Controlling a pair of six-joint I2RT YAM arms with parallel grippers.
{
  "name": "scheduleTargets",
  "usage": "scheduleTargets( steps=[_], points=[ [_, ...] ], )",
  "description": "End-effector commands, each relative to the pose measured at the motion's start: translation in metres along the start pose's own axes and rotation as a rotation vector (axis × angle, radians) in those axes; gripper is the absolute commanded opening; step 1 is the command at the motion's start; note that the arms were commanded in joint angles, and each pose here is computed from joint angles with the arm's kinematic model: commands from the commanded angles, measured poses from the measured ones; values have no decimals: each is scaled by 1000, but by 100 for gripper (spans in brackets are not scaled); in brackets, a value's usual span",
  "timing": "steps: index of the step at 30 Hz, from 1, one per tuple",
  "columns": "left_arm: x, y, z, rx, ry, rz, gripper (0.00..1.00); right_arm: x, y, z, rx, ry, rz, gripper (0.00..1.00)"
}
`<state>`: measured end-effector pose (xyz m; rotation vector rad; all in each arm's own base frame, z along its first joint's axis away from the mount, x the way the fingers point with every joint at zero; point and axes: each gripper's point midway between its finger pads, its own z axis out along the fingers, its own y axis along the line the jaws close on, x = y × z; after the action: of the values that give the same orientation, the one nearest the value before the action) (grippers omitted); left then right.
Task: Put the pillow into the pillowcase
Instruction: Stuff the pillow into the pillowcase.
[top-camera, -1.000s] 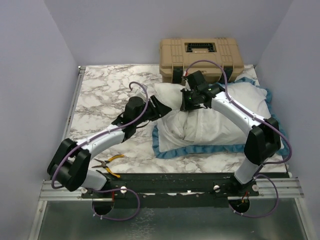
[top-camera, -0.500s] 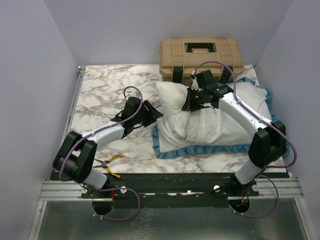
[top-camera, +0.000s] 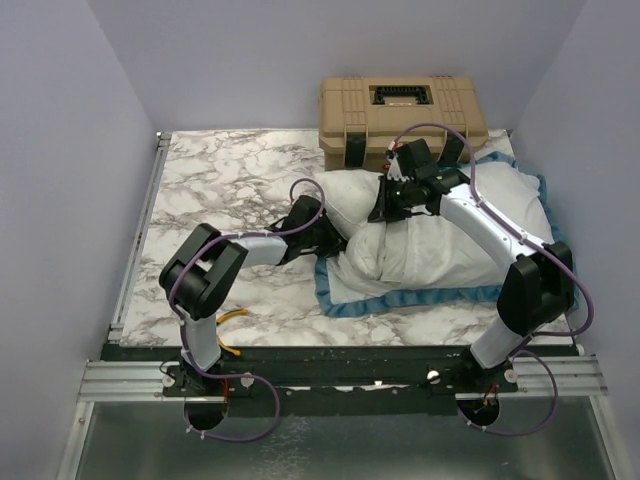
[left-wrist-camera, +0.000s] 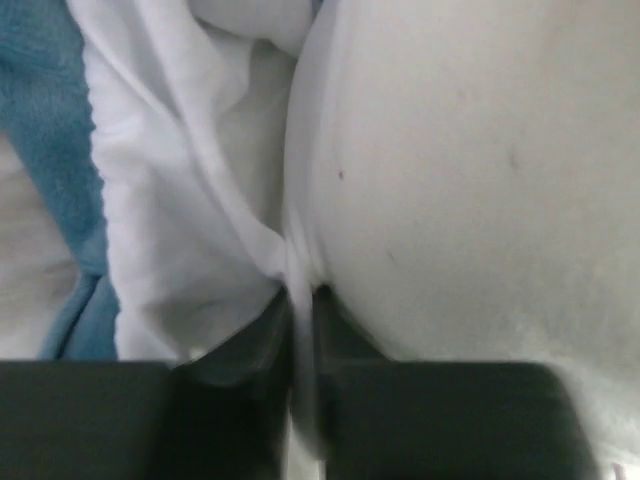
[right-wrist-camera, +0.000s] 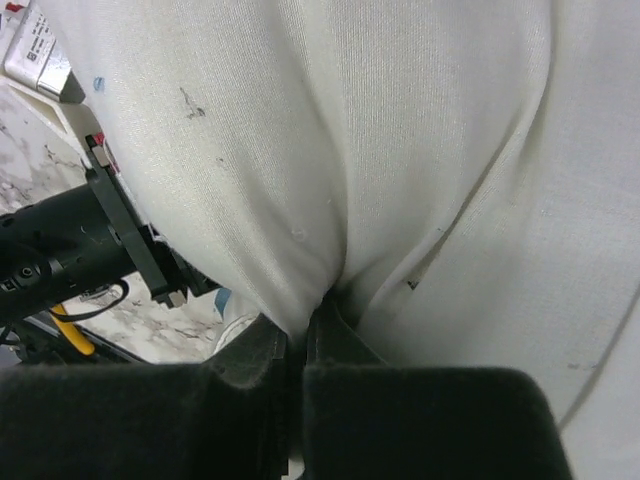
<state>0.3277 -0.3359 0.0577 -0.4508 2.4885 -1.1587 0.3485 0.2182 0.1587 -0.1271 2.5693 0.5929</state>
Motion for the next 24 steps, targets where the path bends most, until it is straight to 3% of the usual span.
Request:
scheduleTargets(
  steps=[1,13,18,24],
  points=[
    [15,0,5,-3,39,4,0,-1,-19,-6,66,-5,21,0],
    [-25,-25,-81,56,-251,34,0,-17,-49,-31,195,-85,6,0],
    [-26,-16,-105,45,-321,-8,0,-26,-61,-45,267,-143,-45,0],
    [-37,-1,-126,-57,-409,21,0,-18,-69,-39,292,-101,-98,0]
  ],
)
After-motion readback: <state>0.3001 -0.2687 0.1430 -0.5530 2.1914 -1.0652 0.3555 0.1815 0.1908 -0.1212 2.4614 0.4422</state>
